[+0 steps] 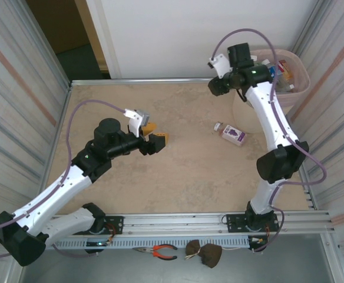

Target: Put the plastic bottles in the bin

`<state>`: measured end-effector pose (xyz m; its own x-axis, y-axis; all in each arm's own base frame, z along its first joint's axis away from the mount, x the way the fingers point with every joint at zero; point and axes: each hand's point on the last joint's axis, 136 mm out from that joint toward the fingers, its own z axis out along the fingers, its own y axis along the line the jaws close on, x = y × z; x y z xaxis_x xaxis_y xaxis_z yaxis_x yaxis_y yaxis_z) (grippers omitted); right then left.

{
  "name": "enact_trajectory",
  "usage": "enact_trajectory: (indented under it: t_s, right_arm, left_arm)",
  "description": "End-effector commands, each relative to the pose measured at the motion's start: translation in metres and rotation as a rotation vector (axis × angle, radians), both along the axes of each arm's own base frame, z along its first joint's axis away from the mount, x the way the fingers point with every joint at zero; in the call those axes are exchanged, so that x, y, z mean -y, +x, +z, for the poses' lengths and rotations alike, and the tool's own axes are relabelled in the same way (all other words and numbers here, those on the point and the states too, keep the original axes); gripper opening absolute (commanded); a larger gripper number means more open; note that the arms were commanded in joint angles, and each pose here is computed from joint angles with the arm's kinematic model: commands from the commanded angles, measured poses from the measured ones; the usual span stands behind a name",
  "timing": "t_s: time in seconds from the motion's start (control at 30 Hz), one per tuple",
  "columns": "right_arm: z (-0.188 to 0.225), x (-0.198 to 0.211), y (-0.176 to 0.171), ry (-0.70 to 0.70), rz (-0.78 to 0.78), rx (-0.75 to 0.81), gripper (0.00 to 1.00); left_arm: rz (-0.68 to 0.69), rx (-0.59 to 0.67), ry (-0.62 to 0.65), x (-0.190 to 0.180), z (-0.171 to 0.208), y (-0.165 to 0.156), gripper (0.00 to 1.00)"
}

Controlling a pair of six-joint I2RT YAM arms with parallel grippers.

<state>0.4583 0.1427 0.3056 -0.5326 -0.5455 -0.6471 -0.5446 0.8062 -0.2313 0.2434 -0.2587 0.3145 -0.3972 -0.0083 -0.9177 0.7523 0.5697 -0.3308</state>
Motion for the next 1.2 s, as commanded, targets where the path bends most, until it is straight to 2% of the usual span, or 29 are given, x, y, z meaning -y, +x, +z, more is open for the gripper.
enact_trajectory:
  t_s: [0.0, 0.17, 0.4, 0.57, 0.9, 1.0, 1.1, 1.17]
  right_arm:
    - [-0.051, -0.002, -0.005, -0.187, 0.055, -0.118, 0.52]
    - [-0.109, -0.010, -0.011, -0.337, 0.106, -0.271, 0.55]
    - [-0.179, 0.005, -0.019, -0.483, 0.113, -0.454, 0.64]
    - [-0.213, 0.017, -0.022, -0.562, 0.111, -0.526, 0.76]
    - [-0.261, 0.040, -0.036, -0.576, 0.075, -0.684, 0.87]
    - [-0.268, 0.049, -0.041, -0.569, 0.048, -0.720, 0.91]
    - [-0.272, 0.058, -0.043, -0.562, 0.027, -0.734, 1.00]
    - [-0.272, 0.061, -0.042, -0.560, 0.019, -0.733, 0.99]
  left_arm:
    - [0.017, 0.036, -0.020, -0.006, 0.018, 0.000, 0.78]
    - [0.022, 0.035, -0.020, -0.007, 0.018, 0.000, 0.78]
    - [0.028, 0.033, -0.020, -0.009, 0.018, -0.002, 0.78]
    - [0.031, 0.031, -0.022, -0.011, 0.017, -0.003, 0.78]
    - [0.035, 0.032, -0.025, -0.012, 0.017, -0.004, 0.78]
    - [0.037, 0.034, -0.024, -0.013, 0.017, -0.005, 0.78]
    - [0.035, 0.034, -0.022, -0.013, 0.017, -0.005, 0.78]
    - [0.037, 0.034, -0.021, -0.013, 0.017, -0.005, 0.78]
